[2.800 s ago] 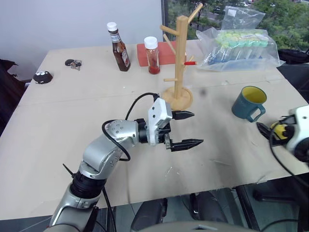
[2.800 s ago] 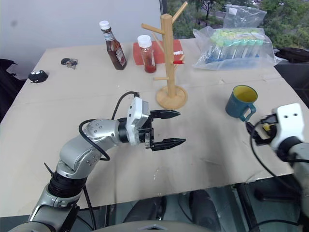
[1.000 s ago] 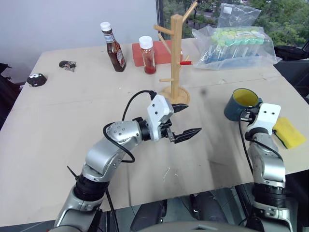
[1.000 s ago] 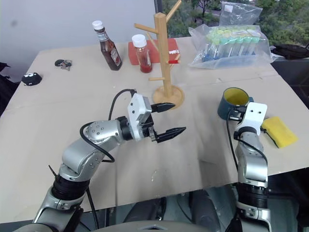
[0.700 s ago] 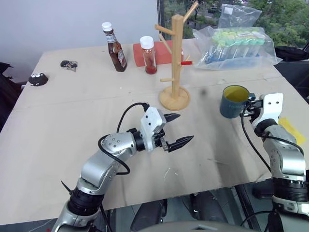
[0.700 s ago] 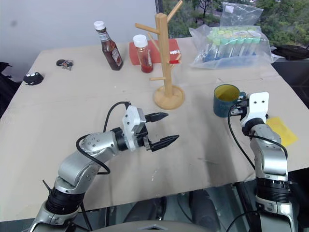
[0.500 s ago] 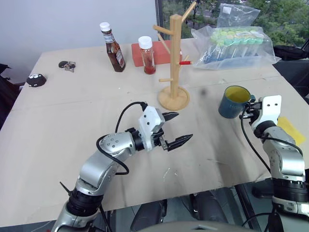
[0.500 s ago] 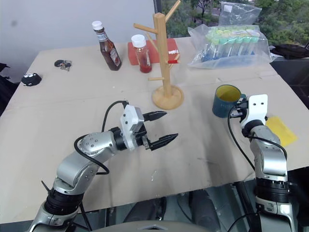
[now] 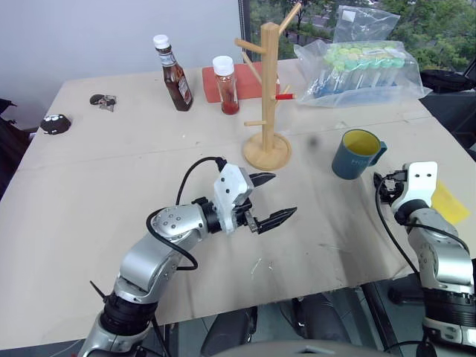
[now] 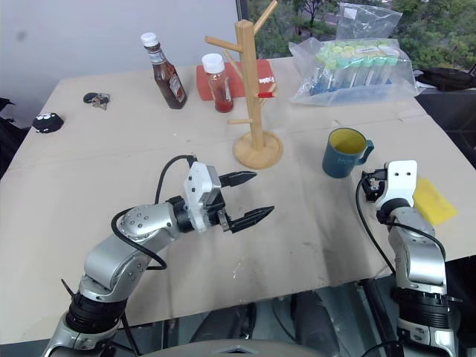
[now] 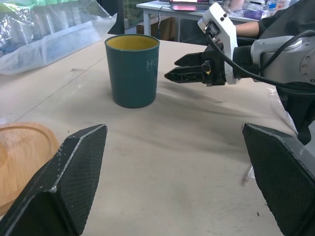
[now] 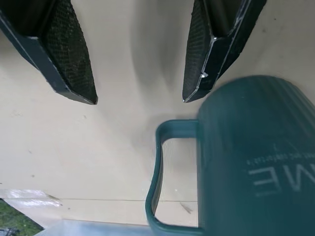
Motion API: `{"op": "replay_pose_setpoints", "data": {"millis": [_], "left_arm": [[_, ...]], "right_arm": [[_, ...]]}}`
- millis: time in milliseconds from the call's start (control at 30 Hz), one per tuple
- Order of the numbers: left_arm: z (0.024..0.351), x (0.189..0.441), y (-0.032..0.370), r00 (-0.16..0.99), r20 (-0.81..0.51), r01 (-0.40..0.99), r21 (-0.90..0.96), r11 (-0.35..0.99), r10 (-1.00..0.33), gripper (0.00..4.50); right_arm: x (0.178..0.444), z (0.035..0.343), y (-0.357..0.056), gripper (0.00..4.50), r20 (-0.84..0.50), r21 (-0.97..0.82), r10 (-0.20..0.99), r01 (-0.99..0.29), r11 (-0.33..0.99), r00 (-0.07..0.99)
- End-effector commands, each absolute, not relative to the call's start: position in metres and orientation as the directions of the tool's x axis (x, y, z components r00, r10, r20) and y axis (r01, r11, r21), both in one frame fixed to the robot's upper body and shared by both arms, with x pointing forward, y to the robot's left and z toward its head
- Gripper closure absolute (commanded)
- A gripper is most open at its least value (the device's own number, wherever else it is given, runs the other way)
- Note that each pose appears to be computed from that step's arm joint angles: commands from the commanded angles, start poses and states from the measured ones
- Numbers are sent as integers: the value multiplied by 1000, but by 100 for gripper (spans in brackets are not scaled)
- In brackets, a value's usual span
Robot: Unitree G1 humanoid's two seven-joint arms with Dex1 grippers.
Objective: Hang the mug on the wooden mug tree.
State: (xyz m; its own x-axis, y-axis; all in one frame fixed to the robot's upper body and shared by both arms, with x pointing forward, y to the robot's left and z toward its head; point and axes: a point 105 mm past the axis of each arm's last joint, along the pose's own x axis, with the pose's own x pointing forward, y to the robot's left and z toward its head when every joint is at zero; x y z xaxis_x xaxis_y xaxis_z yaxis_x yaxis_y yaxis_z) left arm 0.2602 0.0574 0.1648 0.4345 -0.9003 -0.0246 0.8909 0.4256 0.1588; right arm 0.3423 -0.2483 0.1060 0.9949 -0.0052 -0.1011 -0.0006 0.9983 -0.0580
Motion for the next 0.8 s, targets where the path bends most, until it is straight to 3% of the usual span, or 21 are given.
{"op": "replay_pose_setpoints", "data": {"millis": [33,433,633,800], "left_arm": [[181,253,51,406,20,894,201,401,-914,0],[189,253,46,392,31,895,217,389,-919,0],[192,253,45,405,38,888,224,403,-914,0],[192,255,49,434,39,872,230,431,-900,0]], "right_arm": [[355,124,-255,179,-15,-35,15,-16,999,1000],[401,122,-254,179,-28,-48,189,-191,981,982],[413,122,-252,445,-31,-39,256,-257,966,966],[413,123,-253,445,-28,-58,271,-273,960,962]]}}
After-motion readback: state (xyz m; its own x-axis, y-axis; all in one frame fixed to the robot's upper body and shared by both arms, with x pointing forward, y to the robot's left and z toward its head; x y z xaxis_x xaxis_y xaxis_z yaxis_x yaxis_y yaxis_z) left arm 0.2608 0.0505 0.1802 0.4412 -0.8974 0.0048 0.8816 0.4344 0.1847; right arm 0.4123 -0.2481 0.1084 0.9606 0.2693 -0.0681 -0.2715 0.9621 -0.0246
